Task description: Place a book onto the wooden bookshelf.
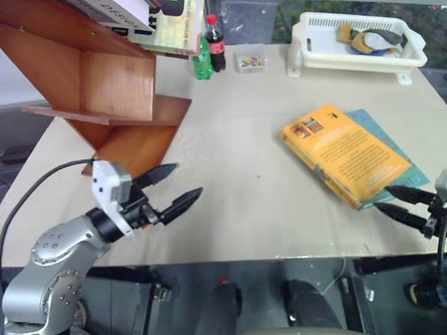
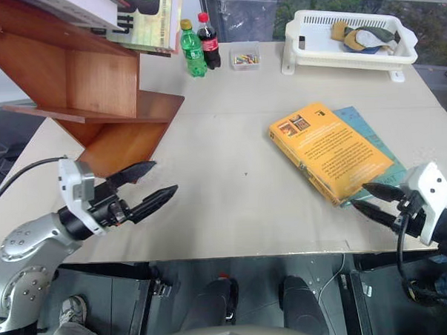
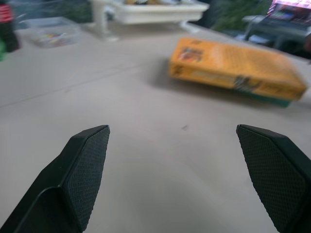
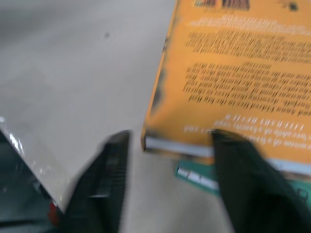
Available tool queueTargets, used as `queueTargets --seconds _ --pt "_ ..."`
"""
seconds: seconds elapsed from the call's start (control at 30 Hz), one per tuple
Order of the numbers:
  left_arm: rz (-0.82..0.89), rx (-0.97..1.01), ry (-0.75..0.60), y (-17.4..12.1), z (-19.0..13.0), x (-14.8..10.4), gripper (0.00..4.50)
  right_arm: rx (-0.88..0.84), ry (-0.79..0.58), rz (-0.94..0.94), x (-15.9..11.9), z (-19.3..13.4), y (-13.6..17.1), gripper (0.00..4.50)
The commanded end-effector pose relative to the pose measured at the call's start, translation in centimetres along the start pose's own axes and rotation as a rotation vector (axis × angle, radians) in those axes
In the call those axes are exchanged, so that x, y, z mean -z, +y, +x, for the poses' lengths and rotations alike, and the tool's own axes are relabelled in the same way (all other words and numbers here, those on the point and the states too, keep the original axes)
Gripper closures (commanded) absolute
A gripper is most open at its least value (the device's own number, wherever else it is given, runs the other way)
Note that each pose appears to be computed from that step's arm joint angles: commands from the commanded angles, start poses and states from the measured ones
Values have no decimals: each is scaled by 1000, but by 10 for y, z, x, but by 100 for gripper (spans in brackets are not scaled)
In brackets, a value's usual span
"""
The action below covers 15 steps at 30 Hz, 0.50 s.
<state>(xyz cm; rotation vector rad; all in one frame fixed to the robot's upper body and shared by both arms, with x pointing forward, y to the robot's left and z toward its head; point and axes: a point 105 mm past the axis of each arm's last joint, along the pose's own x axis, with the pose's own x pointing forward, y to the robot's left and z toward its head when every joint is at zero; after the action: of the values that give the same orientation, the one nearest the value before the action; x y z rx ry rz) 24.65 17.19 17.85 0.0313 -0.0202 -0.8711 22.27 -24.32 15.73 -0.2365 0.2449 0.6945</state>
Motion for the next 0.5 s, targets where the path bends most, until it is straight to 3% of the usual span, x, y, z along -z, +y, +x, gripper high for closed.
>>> queueTargets --seconds 0.03,0.07,0.2,0.37,0.47,0.5 --pt "9 35 -42 -13 15 -10 0 96 -62 -33 -14 -7 -21 414" --pt "0 33 -51 -14 21 -10 0 120 -73 -37 -15 -7 -26 445" --pt "-82 56 -72 -27 55 -6 0 202 -85 -102 -14 0 -47 445" --pt "-155 84 -80 -35 72 -8 0 302 -62 -168 -15 9 -74 445" --pt "-189 119 -67 -42 77 -7 0 420 -37 -217 -19 14 -100 330" --pt "-200 138 -62 -46 78 -7 0 454 -29 -227 -20 18 -108 330"
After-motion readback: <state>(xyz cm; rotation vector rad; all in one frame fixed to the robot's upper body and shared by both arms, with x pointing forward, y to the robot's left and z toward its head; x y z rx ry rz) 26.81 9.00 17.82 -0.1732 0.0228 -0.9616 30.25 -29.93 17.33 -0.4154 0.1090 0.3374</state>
